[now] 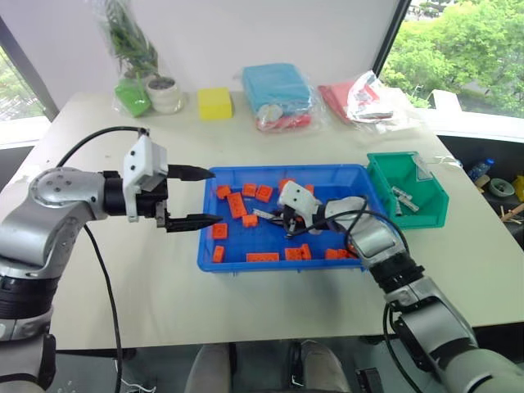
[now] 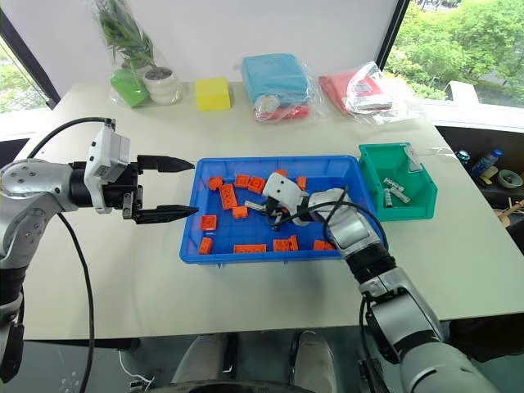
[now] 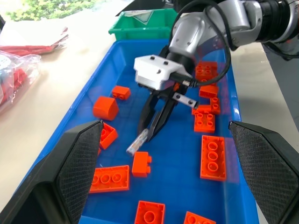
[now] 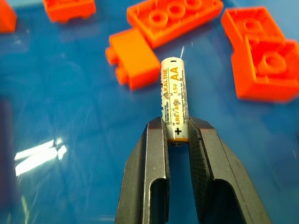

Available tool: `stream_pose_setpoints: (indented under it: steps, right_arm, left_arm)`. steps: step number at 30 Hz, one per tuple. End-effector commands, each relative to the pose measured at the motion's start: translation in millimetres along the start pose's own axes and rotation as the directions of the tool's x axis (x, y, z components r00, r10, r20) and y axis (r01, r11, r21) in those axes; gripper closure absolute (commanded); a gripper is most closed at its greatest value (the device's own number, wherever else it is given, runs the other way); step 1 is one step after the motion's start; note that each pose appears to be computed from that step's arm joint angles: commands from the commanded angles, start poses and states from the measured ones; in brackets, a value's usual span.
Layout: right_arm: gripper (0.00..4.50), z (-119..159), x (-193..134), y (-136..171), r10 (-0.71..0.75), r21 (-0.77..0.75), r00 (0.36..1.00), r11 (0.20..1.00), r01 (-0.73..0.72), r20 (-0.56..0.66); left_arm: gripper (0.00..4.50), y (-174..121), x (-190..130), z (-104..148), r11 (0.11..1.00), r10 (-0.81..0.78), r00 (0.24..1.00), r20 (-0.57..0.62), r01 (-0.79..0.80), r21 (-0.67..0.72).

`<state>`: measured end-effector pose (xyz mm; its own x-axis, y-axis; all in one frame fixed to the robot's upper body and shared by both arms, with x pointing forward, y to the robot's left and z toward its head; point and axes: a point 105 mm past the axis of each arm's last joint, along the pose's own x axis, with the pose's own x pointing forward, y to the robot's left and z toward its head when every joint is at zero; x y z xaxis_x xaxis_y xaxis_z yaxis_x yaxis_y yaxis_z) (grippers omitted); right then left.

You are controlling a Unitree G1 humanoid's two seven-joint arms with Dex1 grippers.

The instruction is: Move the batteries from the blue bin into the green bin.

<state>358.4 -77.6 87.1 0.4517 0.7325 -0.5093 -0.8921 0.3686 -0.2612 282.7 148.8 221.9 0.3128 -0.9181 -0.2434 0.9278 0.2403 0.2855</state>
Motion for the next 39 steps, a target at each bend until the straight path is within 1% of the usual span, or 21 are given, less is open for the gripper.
stream_pose_setpoints:
  steps: [1,4,6,8,10,12,14,17,18,19,20,22,23,26,29,31,32,33,35,37,39]
  right_arm:
    - [4.43,6.6,-28.2,-10.5,-0.052,0.000,0.999,0.999,0.052,0.015]
    - [4.43,7.8,-64.6,-30.2,-0.153,0.042,0.988,0.987,0.153,0.020]
    - [4.43,9.7,-97.4,-54.9,-0.276,0.111,0.961,0.956,0.271,0.030]
    - [4.43,8.0,-134.6,-81.3,-0.411,0.190,0.911,0.897,0.399,0.025]
    - [4.43,-1.8,-171.4,-102.4,-0.524,0.248,0.852,0.823,0.511,-0.017]
    - [4.43,-16.3,-201.0,-114.7,-0.598,0.244,0.798,0.764,0.597,-0.078]
    - [4.43,-27.6,-217.6,-120.5,-0.634,0.229,0.763,0.730,0.644,-0.127]
    - [4.43,-42.5,-219.9,-117.5,-0.616,0.254,0.768,0.726,0.639,-0.174]
    - [3.93,-46.1,-218.1,-115.9,-0.606,0.256,0.774,0.730,0.633,-0.185]
    - [3.40,-51.3,-218.1,-117.8,-0.617,0.234,0.759,0.722,0.651,-0.209]
    - [3.08,-54.6,-218.6,-120.0,-0.628,0.203,0.745,0.718,0.666,-0.223]
    - [2.12,-57.2,-219.9,-123.2,-0.642,0.168,0.730,0.713,0.681,-0.233]
    - [1.65,-54.7,-221.9,-124.7,-0.646,0.169,0.731,0.713,0.680,-0.219]
    - [1.65,-42.8,-225.6,-124.1,-0.634,0.173,0.758,0.738,0.652,-0.151]
    - [1.65,-29.3,-225.3,-105.3,-0.518,0.119,0.850,0.842,0.526,-0.092]
    - [1.65,-15.5,-225.1,-80.7,-0.368,0.073,0.930,0.927,0.368,-0.022]
    - [1.65,-8.2,-226.4,-68.2,-0.290,0.053,0.957,0.956,0.289,0.016]
    - [1.65,-3.3,-227.6,-59.5,-0.238,0.037,0.971,0.971,0.236,0.039]
    - [1.65,2.4,-229.1,-60.6,-0.238,0.027,0.968,0.971,0.237,0.083]
    - [1.65,2.2,-228.5,-61.6,-0.225,0.021,0.969,0.974,0.224,0.099]
    - [1.65,5.4,-230.6,-54.5,-0.152,0.029,0.981,0.988,0.150,0.120]
  left_arm:
    - [0.00,-0.4,-4.0,8.1,0.999,0.006,1.000,0.010,-0.007,0.046]
    - [0.00,-2.4,-2.5,6.8,0.999,-0.007,1.000,0.011,0.006,0.042]
    - [0.00,-3.2,-1.7,5.8,0.999,-0.012,1.000,0.013,0.011,0.040]
    - [0.00,-3.9,-0.6,4.2,0.999,-0.017,1.000,0.015,0.017,0.036]
    - [0.00,-5.4,0.6,2.2,0.999,-0.027,1.000,0.016,0.027,0.031]
    - [0.00,-6.7,2.2,1.0,0.999,-0.038,0.999,0.019,0.037,0.027]
    - [0.00,-6.5,3.9,0.1,0.999,-0.044,0.999,0.022,0.043,0.027]
    - [0.00,-4.3,8.3,1.4,0.998,-0.054,0.998,0.033,0.053,0.033]
    - [0.00,-3.4,9.7,2.3,0.998,-0.057,0.998,0.037,0.056,0.036]
    - [0.00,-2.3,11.0,3.3,0.998,-0.060,0.997,0.040,0.058,0.039]
    - [0.00,-1.5,12.0,4.2,0.997,-0.062,0.997,0.042,0.061,0.042]
    - [0.00,-0.6,12.8,4.8,0.997,-0.065,0.997,0.044,0.063,0.044]
    - [0.00,-0.3,12.6,5.0,0.997,-0.066,0.997,0.045,0.064,0.044]
    - [0.00,0.0,10.8,5.1,0.997,-0.065,0.997,0.046,0.063,0.039]
    - [0.00,-0.3,7.8,6.3,0.998,-0.057,0.997,0.056,0.056,0.023]
    - [0.00,0.2,4.2,7.4,0.999,-0.049,0.997,0.062,0.048,0.010]
    - [0.00,0.8,2.2,7.5,0.999,-0.043,0.997,0.061,0.043,0.005]
    - [0.00,1.3,0.5,7.5,0.999,-0.039,0.997,0.060,0.039,0.002]
    - [0.00,2.0,-2.0,7.2,0.999,-0.034,0.998,0.053,0.034,0.001]
    - [0.00,2.9,-4.2,9.5,1.000,-0.031,0.998,0.054,0.031,-0.003]
    - [0.00,3.9,-6.3,13.3,1.000,-0.027,0.998,0.057,0.028,-0.008]
